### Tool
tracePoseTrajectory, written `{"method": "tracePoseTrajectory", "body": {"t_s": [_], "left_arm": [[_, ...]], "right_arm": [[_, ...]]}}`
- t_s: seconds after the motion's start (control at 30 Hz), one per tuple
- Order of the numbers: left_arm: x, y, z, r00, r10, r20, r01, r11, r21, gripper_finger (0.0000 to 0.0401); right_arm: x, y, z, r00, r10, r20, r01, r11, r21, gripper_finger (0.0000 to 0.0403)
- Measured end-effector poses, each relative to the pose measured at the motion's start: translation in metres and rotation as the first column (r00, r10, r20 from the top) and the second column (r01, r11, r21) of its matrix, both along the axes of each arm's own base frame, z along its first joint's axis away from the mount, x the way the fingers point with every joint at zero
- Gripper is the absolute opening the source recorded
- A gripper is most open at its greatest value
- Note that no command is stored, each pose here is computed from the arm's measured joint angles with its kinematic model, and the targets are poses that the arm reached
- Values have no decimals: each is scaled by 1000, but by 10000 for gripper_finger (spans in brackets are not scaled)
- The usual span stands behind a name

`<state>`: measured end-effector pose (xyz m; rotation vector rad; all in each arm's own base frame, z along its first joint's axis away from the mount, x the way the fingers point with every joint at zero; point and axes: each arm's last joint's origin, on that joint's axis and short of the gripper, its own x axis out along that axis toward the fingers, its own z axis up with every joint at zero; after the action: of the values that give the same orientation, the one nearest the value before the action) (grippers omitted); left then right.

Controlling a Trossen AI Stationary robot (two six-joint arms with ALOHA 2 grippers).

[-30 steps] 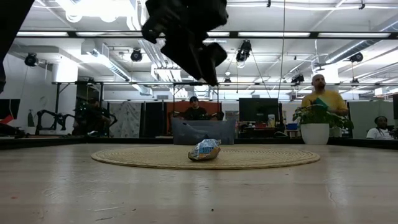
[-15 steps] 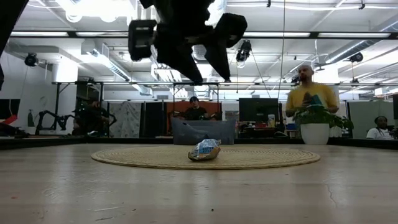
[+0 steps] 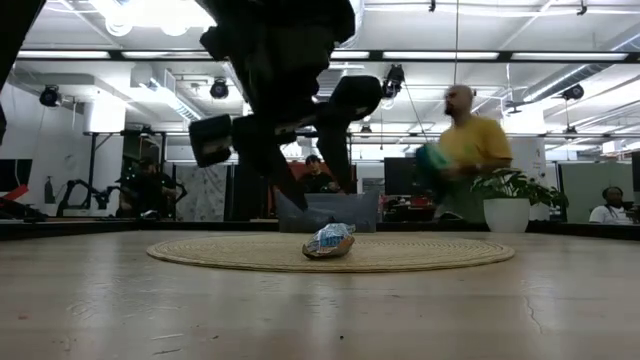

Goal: Pick and place Granola Bars by type
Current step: Put the yellow granola bar into the right black bin

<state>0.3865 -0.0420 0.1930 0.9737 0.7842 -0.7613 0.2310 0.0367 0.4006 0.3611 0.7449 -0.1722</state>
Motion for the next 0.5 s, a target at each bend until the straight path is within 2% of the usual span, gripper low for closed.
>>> {"method": "tracePoseTrajectory", "body": {"t_s": [0.17, 0.5], "left_arm": [[-1, 0, -11, 999, 10, 51, -11, 1000, 5, 193], [-5, 2, -18, 1000, 22, 19, -22, 1000, 10, 193]], "right_arm": [[1, 0, -7, 1000, -2, -23, 2, 1000, -1, 9], [2, 0, -8, 1000, -3, -25, 3, 1000, -1, 9]]}}
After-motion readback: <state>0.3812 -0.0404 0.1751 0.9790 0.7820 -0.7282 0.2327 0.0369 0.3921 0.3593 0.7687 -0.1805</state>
